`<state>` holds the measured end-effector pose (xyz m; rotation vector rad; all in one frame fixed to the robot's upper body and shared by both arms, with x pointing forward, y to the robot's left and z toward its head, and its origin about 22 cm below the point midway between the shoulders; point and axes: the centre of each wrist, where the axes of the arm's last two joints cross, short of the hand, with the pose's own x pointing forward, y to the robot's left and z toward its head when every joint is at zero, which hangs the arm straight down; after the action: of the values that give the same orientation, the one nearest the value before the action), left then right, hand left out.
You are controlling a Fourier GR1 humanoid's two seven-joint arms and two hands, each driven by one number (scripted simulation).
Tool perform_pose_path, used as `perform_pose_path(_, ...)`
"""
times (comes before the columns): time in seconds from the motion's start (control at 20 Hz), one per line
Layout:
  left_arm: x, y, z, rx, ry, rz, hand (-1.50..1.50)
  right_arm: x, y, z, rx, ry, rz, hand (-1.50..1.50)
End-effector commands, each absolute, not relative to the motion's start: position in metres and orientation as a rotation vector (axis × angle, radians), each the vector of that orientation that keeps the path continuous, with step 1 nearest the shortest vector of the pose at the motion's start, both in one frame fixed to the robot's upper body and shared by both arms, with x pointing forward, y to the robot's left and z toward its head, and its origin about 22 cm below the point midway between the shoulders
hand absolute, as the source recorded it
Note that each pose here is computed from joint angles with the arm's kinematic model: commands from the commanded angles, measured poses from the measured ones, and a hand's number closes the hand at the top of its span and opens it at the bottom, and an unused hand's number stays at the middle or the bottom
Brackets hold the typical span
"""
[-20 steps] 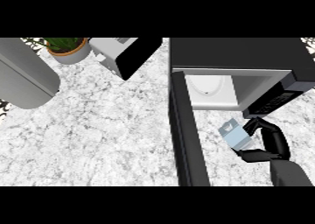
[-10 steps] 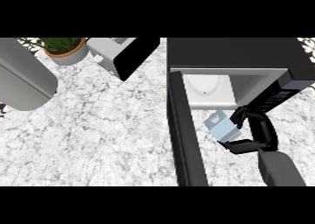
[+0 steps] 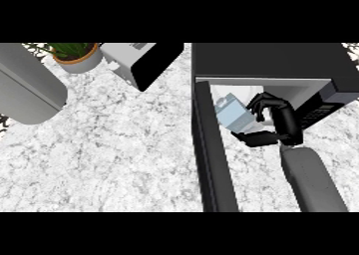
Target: Pick up the milk, place it into the microwave and close the microwave
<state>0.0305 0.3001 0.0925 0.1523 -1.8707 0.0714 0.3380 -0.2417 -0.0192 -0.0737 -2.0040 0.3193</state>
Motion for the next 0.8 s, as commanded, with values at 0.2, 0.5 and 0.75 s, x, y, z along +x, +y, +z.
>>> perform_pose_path(0.2,0.027,0.304,0.104,0.115,-1.921,0.099,-1.50,0.393,-0.192,0.019,-0.279,-1.958,0.442,1.50)
perform_pose_path(0.5,0.034,0.311,0.097,0.090,-1.916,0.082,-1.50,0.416,-0.214,0.015,-0.415,-1.908,0.474,1.50)
perform_pose_path(0.75,0.044,0.309,0.093,0.076,-1.938,0.071,-1.50,0.422,-0.198,0.010,-0.497,-1.912,0.442,1.50)
